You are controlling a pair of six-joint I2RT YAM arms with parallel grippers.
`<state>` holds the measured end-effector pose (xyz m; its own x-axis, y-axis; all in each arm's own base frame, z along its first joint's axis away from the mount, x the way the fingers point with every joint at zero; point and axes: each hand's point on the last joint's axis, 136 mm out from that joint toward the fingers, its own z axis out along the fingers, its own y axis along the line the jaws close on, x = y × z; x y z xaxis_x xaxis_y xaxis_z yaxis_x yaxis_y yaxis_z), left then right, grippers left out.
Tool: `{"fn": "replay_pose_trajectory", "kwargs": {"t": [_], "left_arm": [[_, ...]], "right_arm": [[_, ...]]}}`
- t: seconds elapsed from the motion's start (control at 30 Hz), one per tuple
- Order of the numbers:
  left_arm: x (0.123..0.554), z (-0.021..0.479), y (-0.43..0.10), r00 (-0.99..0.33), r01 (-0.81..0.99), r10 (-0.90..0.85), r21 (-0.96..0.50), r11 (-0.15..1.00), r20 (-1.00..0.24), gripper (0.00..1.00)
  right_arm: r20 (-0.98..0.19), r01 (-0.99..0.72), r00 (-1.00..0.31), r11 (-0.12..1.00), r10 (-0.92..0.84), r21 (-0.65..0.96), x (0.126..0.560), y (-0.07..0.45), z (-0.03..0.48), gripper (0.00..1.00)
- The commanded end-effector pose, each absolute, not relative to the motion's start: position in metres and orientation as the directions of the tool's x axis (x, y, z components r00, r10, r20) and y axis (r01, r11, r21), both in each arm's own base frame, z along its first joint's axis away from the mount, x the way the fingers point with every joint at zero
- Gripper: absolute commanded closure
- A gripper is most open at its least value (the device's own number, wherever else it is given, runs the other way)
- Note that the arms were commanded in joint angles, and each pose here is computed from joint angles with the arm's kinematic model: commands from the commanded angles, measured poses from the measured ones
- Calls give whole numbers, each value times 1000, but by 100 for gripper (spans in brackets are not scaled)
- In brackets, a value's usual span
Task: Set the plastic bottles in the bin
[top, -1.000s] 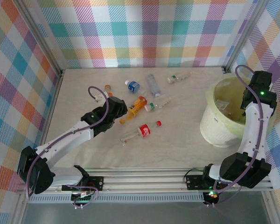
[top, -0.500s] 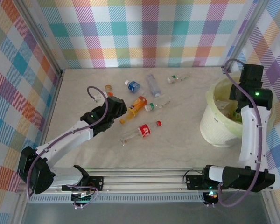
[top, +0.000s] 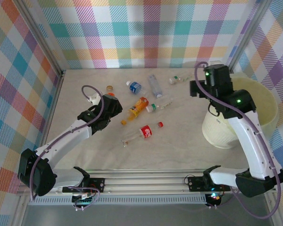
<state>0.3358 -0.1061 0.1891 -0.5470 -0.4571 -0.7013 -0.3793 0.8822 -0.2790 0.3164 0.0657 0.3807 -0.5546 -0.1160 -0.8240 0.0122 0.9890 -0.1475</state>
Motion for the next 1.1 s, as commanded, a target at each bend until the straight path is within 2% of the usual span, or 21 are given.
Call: {"fn": "replay_pose_trajectory", "kwargs": {"t": [0.0, 0.2, 0.37, 0.57, 0.73, 0.87, 1.07], "left_arm": [[336, 176, -94, -601, -403, -432, -212, 890, -672, 0], [356, 155, -94, -699, -358, -388, -176, 917, -601, 0], [378, 133, -91, -758, -338, -369, -160, 927, -537, 0], [414, 108, -88, -794, -324, -405, -249, 913, -452, 1], [443, 93, -90, -827, -252, -346, -258, 933, -442, 3], [456, 77, -82, -846, -258, -340, -242, 935, -411, 5], [471, 56, -96, -881, -209, -317, -312, 927, -352, 10]], "right_arm": [[-849, -106, -523, 994, -79, -27, 331, 117, 383, 0], [-848, -307, -528, 942, -49, 137, 333, 195, 364, 0], [-841, -363, -541, 902, 0, 233, 332, 218, 333, 0], [-828, -335, -558, 900, 47, 277, 330, 217, 309, 0], [-822, -352, -570, 896, 25, 271, 325, 216, 300, 0], [-829, -355, -558, 893, 35, 276, 321, 214, 297, 0], [-826, -357, -558, 877, 75, 321, 317, 215, 293, 0]]}}
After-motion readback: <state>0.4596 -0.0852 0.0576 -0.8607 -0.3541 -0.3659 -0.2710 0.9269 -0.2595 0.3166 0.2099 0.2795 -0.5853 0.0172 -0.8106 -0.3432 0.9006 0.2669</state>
